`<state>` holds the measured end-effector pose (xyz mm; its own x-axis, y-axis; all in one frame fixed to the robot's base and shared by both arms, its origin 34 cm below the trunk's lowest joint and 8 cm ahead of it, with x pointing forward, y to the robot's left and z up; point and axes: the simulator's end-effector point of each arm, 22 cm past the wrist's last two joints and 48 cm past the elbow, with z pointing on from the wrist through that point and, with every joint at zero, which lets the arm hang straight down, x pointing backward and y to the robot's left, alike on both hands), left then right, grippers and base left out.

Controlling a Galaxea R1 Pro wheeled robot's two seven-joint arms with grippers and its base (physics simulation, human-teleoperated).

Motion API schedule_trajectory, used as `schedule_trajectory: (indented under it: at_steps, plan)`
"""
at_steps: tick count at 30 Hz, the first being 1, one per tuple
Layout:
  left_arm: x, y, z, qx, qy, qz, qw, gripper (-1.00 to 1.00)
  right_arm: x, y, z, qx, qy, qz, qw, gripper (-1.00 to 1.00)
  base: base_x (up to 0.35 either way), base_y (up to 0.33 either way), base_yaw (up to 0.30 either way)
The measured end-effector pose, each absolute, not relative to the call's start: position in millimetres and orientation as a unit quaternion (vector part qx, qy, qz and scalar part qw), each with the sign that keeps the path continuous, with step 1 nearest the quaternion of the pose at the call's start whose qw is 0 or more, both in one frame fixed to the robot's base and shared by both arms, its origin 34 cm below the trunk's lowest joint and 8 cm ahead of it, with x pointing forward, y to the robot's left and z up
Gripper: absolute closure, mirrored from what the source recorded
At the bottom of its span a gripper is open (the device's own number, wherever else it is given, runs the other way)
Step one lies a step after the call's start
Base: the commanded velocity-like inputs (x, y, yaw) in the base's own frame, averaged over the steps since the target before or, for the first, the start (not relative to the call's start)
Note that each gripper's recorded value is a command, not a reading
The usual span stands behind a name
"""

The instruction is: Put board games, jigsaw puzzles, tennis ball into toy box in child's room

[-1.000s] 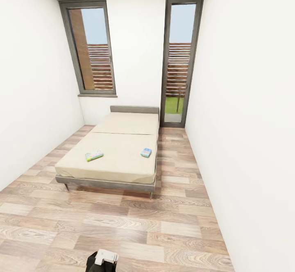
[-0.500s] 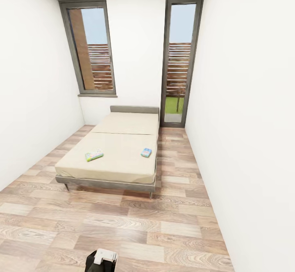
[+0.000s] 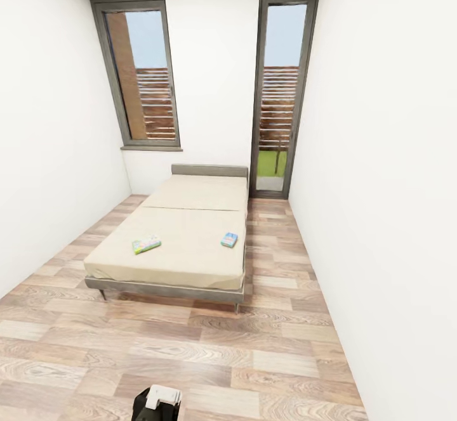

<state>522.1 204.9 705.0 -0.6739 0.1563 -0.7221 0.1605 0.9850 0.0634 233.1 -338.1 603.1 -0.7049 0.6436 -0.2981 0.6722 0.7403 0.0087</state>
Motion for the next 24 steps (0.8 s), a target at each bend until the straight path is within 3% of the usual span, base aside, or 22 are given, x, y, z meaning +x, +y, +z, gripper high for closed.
schedule_trajectory:
  at_steps: [7, 17, 24]
  plan:
    - [521.9, 205.2, 704.9, 0.086, 0.915, -0.002, 0.394, -1.0, 238.3, -337.7, 604.5, 0.338, 0.927, -0.052, 0.153, -1.0, 0.041, 0.0, 0.0]
    - [521.7, 205.9, 705.0, 0.085, 0.915, -0.002, 0.394, -1.0, 242.5, -336.2, 606.0, 0.337, 0.925, -0.053, 0.164, -1.0, 0.263, 0.0, 0.0]
    - [521.9, 206.1, 704.8, 0.084, 0.915, -0.002, 0.394, -1.0, 242.8, -335.3, 605.9, 0.337, 0.925, -0.053, 0.165, -1.0, 0.135, 0.0, 0.0]
